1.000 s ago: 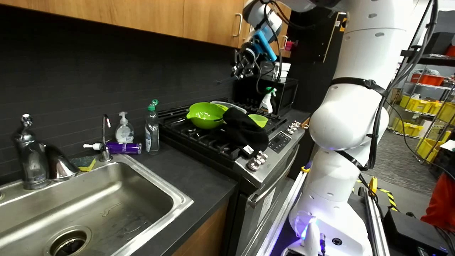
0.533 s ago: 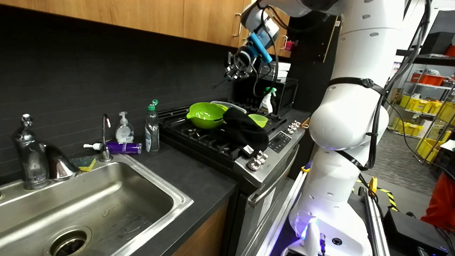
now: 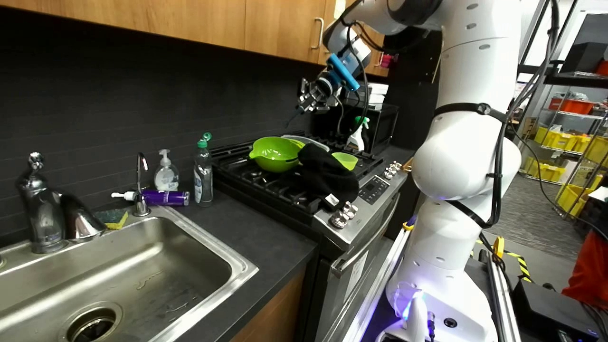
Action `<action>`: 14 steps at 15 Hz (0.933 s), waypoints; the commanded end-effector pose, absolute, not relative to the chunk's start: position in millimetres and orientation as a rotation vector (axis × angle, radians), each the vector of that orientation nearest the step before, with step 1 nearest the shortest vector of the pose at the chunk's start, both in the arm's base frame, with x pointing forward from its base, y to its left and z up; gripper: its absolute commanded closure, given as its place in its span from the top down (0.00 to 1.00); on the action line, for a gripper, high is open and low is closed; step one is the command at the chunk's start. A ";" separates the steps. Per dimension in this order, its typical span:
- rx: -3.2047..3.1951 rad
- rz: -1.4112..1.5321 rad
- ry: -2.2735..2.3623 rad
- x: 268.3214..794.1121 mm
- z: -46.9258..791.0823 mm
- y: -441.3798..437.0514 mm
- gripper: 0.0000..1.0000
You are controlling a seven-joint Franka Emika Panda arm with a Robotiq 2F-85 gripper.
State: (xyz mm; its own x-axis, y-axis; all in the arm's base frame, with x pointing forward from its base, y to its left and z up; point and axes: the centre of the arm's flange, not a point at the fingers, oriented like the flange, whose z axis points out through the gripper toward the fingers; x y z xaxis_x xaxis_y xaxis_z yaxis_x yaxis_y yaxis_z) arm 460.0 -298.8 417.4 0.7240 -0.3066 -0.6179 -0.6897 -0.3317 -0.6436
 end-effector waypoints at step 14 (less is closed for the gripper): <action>-1.775 0.562 0.978 506.7 412.5 -363.0 0.05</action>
State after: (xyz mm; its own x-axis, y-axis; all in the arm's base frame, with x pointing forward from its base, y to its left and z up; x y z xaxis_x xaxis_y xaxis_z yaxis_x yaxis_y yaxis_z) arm 496.5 -358.9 402.6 0.5921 -0.3700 -0.7159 -0.8031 -0.1974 -0.5622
